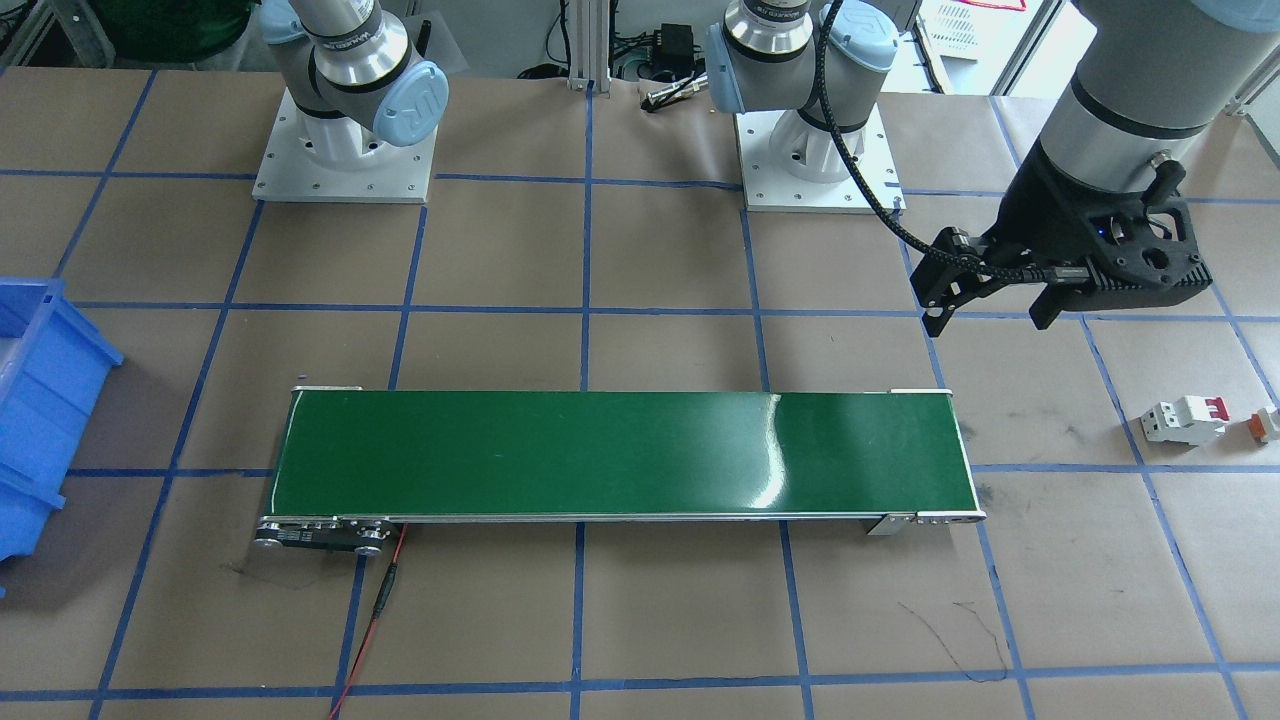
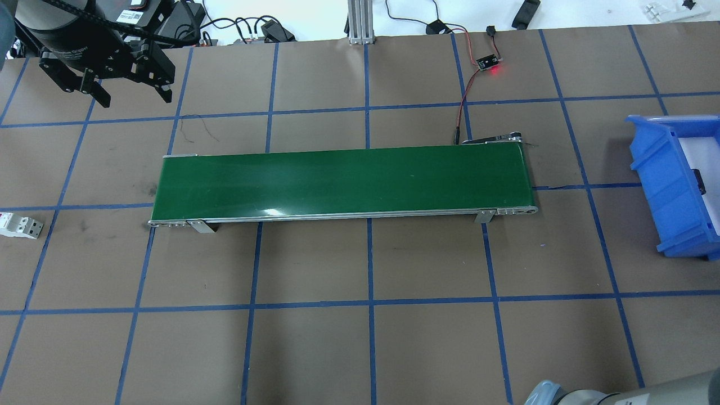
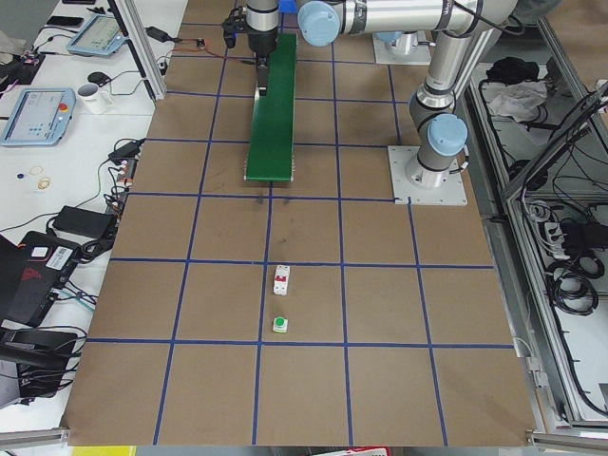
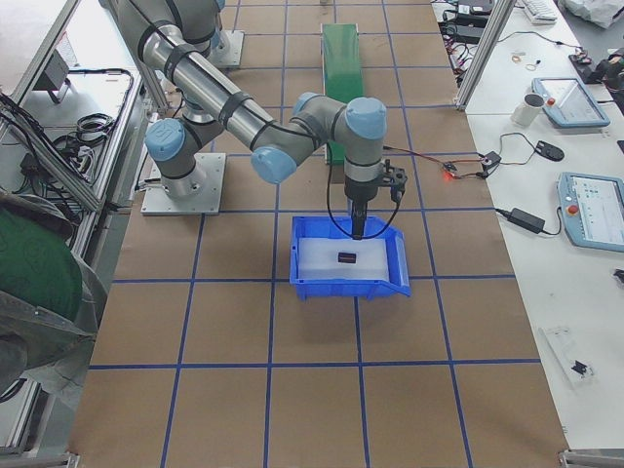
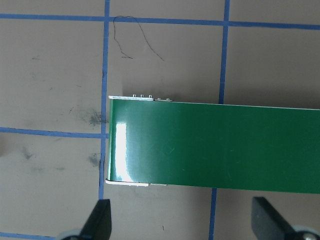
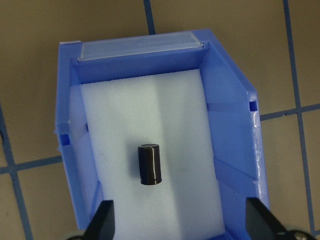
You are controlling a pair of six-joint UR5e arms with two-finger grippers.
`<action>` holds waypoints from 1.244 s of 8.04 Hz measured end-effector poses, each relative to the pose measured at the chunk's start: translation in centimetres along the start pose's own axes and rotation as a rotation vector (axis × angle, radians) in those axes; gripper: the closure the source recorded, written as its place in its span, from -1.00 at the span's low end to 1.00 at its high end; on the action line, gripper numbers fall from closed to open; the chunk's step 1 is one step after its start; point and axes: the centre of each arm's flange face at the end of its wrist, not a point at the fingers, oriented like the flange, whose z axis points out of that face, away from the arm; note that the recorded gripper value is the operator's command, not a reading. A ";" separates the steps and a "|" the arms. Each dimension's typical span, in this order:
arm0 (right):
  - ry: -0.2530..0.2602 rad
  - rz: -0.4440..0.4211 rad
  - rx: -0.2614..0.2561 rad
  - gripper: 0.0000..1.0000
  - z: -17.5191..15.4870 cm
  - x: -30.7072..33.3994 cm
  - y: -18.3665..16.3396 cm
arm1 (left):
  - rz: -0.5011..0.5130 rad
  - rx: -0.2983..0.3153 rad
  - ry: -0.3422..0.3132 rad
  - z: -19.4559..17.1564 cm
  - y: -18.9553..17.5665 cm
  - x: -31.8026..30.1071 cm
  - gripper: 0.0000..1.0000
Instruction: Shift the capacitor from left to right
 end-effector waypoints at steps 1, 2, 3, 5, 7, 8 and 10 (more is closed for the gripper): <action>-0.035 0.029 0.059 -1.00 -2.9 -1.5 0.3 | 0.000 0.000 0.000 0.0 0.0 0.0 -1.00; -0.077 0.058 0.080 -1.00 -5.5 -3.8 0.7 | 0.000 0.000 0.000 0.0 0.0 0.0 -1.00; -0.107 0.081 0.078 -1.00 -7.6 -6.5 1.3 | 0.000 0.001 0.000 0.0 0.0 0.0 -1.00; -0.142 0.094 0.078 -1.00 -11.3 -13.3 2.3 | 0.000 0.001 0.000 -0.1 0.0 0.0 -1.00; -0.173 0.115 0.072 -1.00 -13.7 -20.4 3.2 | 0.000 0.001 0.000 -0.1 0.0 0.0 -1.00; -0.181 0.115 0.070 -1.00 -14.5 -23.3 3.7 | 0.000 0.001 0.000 -0.1 0.0 0.0 -1.00; -0.198 0.109 0.068 -1.00 -15.4 -27.7 4.6 | 0.000 0.001 0.000 -0.1 0.0 0.0 -1.00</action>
